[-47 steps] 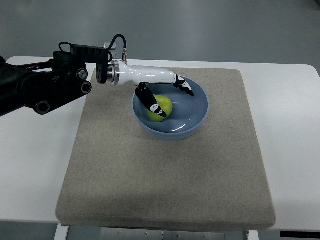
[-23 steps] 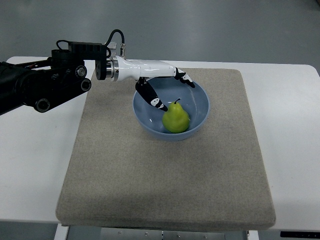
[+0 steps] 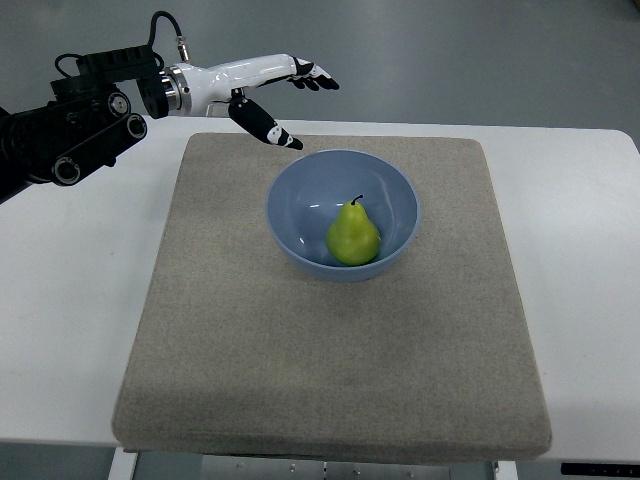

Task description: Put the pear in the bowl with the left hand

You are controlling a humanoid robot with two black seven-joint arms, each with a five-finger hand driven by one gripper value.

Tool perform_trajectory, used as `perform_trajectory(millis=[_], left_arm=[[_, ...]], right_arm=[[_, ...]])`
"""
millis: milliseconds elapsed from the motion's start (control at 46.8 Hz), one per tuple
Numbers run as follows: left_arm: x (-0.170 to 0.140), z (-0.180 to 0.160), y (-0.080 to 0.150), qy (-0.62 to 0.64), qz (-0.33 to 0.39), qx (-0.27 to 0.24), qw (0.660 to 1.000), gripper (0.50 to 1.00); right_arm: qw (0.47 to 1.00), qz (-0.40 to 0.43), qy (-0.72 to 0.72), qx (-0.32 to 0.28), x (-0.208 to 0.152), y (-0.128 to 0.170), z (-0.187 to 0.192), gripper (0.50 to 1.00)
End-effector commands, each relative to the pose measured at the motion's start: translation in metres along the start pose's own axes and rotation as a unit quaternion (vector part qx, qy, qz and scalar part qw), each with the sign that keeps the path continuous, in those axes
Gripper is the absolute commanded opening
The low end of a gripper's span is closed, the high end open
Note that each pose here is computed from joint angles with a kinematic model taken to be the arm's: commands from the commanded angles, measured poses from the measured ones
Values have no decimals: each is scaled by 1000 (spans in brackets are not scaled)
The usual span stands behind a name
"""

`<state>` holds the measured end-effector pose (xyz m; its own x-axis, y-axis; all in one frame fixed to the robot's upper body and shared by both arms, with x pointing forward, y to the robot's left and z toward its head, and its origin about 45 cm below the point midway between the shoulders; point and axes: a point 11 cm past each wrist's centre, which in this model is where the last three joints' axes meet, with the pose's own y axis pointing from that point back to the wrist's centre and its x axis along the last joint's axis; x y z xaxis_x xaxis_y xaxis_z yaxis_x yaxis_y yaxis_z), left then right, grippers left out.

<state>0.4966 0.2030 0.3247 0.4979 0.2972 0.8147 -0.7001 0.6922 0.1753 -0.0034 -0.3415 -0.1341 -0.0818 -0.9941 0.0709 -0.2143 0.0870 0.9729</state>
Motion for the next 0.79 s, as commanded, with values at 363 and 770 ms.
perform_trajectory(millis=[363,770], left_arm=[[31,-65,35,165,136,66,975,864],[-17,-108,39,349,227,89,905,864]], right_arm=[[1000,0,0,0,0,0,0,926],[1000,0,0,0,0,0,0,926]])
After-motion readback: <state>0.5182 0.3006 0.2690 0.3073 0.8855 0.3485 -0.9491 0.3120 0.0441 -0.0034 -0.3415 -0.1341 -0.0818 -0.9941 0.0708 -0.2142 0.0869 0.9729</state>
